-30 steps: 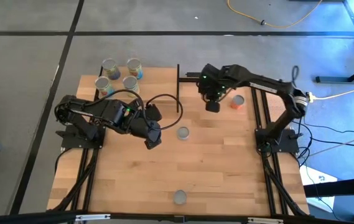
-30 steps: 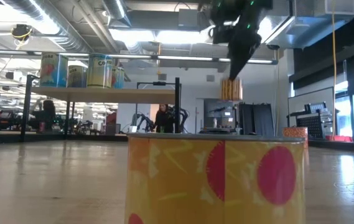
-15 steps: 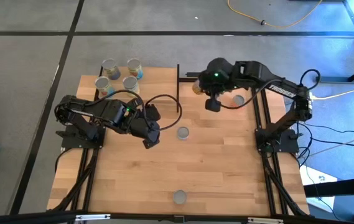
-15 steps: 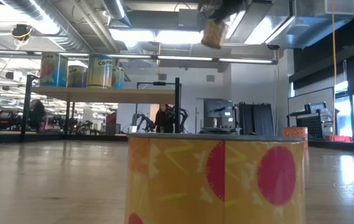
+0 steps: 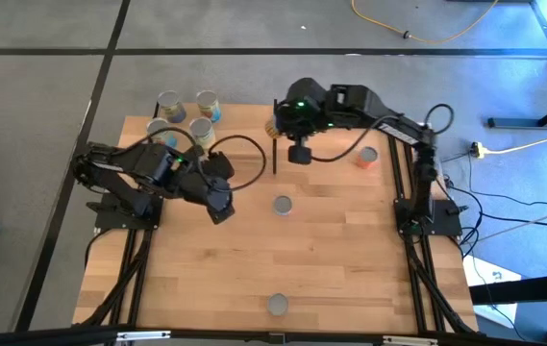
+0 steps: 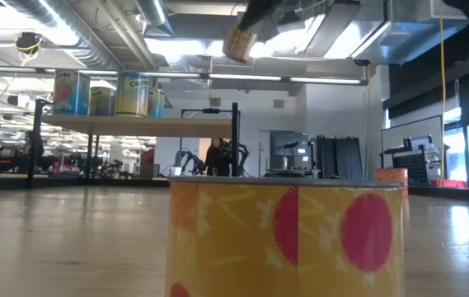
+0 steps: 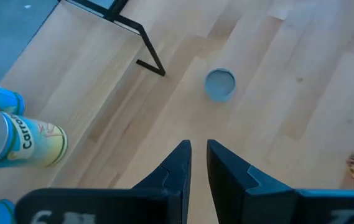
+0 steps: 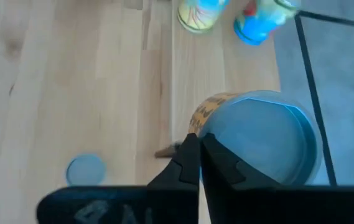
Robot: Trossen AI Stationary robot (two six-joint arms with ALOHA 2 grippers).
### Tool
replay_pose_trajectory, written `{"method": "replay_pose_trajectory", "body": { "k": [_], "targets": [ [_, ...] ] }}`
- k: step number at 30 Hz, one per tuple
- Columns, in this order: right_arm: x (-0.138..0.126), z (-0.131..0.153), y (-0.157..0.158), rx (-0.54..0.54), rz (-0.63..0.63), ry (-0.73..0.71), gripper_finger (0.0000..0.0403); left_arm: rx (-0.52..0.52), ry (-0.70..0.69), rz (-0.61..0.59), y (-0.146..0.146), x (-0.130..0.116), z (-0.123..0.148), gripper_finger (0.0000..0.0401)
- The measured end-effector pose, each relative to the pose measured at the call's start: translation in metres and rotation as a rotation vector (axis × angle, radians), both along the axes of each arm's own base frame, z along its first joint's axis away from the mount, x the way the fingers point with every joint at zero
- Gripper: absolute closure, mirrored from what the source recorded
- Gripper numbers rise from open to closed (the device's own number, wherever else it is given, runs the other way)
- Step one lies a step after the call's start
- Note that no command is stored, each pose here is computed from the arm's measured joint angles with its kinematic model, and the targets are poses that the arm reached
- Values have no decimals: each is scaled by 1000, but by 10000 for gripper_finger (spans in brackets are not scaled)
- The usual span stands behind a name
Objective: Pick and place cans onto a shelf
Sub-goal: Put the yellow canned beans on the shelf
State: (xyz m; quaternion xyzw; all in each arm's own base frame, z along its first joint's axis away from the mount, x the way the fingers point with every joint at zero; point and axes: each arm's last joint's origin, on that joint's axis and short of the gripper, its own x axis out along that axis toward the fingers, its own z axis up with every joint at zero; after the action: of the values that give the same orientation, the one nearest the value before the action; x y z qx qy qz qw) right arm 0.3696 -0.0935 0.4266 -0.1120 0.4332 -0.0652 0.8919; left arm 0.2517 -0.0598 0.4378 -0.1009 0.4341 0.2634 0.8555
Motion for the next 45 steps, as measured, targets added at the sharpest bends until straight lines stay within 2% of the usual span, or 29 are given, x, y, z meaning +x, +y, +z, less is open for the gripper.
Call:
{"method": "replay_pose_trajectory", "body": {
  "k": [5, 9, 20, 24, 31, 45],
  "targets": [
    [30, -26, -11, -13, 25, 0, 399, -12, -37, 0, 4, -13, 9, 356],
    [47, -48, -25, 24, 41, 11, 399, -15, -58, 5, 6, -19, 13, 356],
    [72, -97, -55, 76, 33, 82, 399, -18, -69, 7, 7, -24, 16, 356],
    [74, -102, -59, 115, 53, 76, 399, -18, -69, 7, 7, -24, 16, 356],
    [74, -106, -64, 106, 56, 86, 383, -17, -68, 6, 7, -24, 16, 356],
    [75, -106, -64, 84, 85, 88, 378, -18, -69, 6, 7, -24, 16, 356]
  ]
}}
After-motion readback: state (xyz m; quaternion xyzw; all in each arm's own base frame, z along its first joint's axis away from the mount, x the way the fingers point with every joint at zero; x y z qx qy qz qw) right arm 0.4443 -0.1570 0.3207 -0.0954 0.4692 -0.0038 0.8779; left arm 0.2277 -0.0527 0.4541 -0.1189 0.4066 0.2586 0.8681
